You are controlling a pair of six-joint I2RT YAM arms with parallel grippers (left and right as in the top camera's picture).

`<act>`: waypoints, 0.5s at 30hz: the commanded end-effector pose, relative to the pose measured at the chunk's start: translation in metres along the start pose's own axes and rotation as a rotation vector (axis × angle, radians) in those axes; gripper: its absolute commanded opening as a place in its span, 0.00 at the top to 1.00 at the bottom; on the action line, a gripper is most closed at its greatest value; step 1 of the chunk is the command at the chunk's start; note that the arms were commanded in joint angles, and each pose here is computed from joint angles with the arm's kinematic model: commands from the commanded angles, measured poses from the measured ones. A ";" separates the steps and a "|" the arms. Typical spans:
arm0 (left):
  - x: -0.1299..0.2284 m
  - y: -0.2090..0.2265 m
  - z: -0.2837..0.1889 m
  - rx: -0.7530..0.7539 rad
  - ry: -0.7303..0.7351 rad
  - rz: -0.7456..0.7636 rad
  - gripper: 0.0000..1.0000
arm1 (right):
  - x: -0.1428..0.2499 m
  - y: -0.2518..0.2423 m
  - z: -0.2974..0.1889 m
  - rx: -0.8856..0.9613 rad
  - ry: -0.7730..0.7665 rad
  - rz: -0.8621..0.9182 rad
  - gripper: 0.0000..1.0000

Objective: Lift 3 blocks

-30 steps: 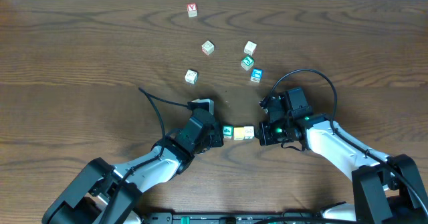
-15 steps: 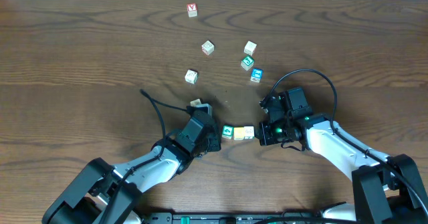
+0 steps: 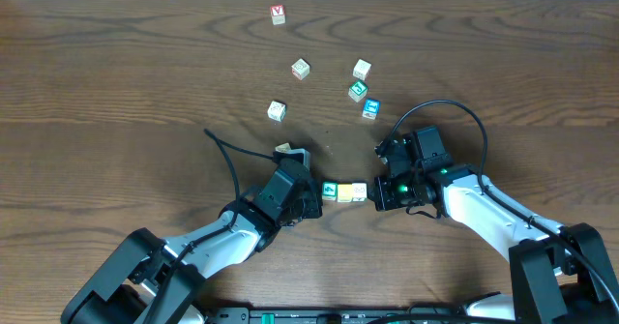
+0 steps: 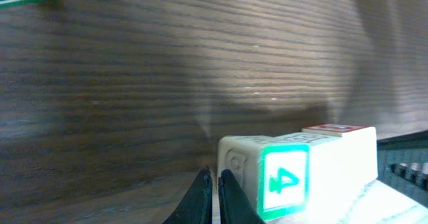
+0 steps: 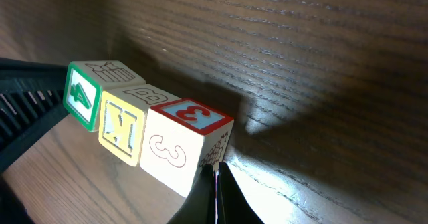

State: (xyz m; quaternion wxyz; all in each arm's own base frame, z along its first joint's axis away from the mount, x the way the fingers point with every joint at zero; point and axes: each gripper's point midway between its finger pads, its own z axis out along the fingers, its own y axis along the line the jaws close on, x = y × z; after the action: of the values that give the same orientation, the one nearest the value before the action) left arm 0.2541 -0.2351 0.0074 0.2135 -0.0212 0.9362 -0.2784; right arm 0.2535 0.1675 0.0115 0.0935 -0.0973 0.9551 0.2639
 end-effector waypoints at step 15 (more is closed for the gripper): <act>0.013 0.001 0.001 0.015 0.065 0.032 0.93 | 0.001 -0.015 0.002 0.068 -0.002 0.049 0.99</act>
State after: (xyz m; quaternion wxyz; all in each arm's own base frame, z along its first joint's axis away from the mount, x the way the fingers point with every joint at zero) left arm 0.2477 -0.2387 0.0066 0.1974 -0.0111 0.9368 -0.2887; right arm 0.2559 0.1623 0.0089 0.0960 -0.0864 0.9601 0.2481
